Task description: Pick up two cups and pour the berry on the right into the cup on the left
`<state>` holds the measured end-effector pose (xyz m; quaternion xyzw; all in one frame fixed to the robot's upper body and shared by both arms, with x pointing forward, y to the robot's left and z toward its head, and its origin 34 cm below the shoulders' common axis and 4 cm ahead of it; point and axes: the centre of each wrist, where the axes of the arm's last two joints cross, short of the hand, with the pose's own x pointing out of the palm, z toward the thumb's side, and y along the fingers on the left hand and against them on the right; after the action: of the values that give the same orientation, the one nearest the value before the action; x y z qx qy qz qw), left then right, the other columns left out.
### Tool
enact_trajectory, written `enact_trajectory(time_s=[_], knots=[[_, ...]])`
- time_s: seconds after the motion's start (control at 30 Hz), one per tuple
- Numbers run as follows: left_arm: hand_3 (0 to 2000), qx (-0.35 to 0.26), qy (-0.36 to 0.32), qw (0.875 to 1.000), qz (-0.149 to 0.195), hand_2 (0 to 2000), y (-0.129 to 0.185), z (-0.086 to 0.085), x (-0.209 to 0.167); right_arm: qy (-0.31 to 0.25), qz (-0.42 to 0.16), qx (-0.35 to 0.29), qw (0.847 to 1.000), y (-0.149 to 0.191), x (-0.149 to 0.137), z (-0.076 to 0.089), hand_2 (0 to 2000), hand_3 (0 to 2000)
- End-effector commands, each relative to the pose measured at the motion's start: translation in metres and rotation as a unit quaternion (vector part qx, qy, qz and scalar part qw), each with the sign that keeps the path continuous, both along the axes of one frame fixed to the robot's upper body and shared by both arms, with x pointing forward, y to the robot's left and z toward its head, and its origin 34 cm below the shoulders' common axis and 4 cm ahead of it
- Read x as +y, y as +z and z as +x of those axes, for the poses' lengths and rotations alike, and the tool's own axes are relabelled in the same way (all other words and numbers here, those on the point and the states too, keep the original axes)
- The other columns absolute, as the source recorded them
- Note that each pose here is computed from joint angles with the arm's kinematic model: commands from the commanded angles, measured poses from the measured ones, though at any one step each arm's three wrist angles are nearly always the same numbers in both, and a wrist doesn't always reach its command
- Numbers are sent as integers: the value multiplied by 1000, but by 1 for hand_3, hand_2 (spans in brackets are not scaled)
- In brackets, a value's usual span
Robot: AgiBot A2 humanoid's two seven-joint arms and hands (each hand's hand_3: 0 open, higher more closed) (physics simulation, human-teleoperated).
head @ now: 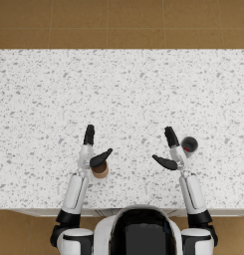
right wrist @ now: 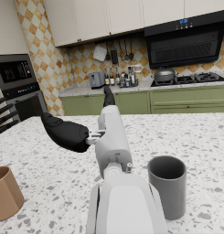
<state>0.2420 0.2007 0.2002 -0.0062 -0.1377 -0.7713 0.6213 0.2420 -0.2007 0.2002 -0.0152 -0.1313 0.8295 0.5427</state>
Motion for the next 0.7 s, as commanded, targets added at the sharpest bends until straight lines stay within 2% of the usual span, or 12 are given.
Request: enact_trajectory(time_s=[0.03, 0.5, 0.57, 0.7], knots=[[0, 0, 0, 1000, 0, 0, 0, 0, 0, 0, 0, 0, 1000, 0, 0, 0, 0, 0], [0, 12, -11, 1000, 3, 0, -6, 1, -6, 11, -3, 12, 1000, -6, 6, 1, 0, 0], [0, -27, -35, 999, 4, 0, -2, -9, -6, -24, 19, -23, 999, 3, 1, -3, 0, 0], [0, -40, -44, 998, 12, 0, -7, -24, 2, -81, 34, -42, 995, 5, -19, -10, 0, 0]])
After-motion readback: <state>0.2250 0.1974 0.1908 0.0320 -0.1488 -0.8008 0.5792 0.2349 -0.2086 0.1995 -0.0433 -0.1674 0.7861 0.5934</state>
